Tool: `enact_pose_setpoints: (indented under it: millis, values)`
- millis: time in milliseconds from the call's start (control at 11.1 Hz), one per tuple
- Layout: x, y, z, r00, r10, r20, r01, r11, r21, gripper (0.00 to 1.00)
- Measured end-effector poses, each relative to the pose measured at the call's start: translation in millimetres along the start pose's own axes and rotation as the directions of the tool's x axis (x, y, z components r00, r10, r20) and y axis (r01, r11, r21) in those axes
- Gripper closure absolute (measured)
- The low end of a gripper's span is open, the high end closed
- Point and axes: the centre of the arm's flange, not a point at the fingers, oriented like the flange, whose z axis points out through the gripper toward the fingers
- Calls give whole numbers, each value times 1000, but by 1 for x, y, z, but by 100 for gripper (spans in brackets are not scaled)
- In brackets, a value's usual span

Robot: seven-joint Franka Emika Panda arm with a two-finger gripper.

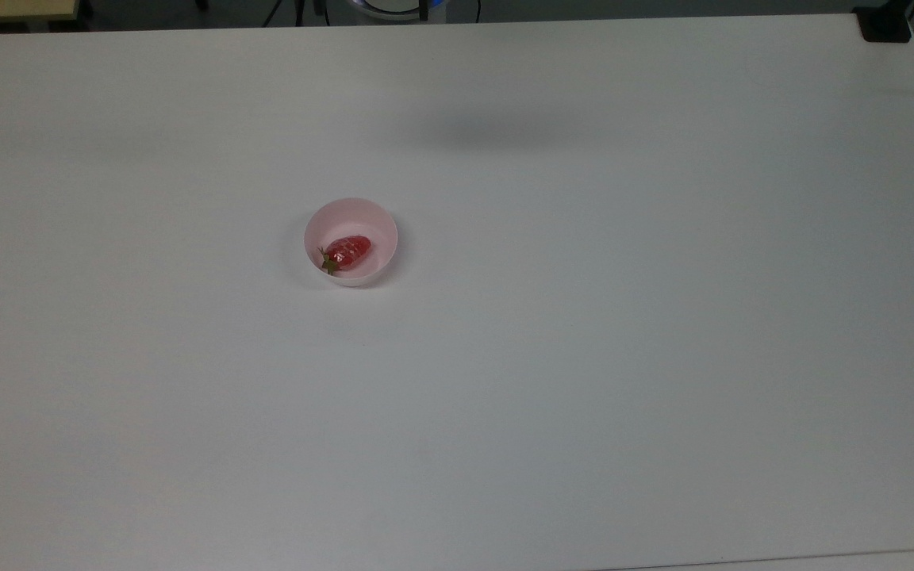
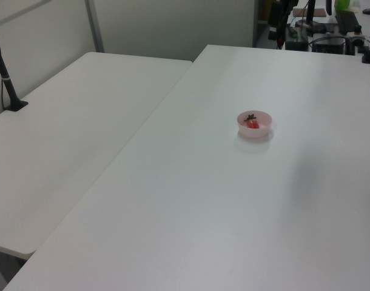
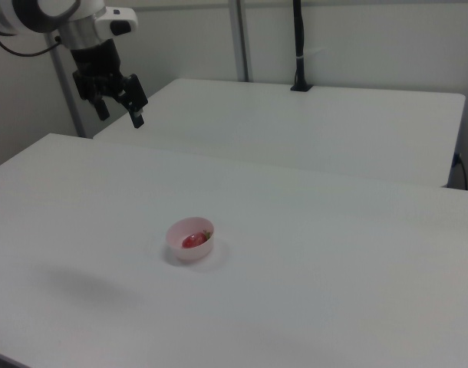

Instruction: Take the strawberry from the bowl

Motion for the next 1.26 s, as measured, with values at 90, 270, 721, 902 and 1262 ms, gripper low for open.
enact_pose_setpoints:
  millis: [90,270,721,902,1262]
  values:
    - [0,0,1,1000,0,1,0,1000,0,0]
    - [0,0,2,1000,0,3,0,1000,0,0]
    - [-1,12,23,988,-145,47,145,989,-1,0]
    - [0,35,36,975,-206,81,209,977,-38,0]
    - [2,64,80,959,-221,175,236,970,-66,0]
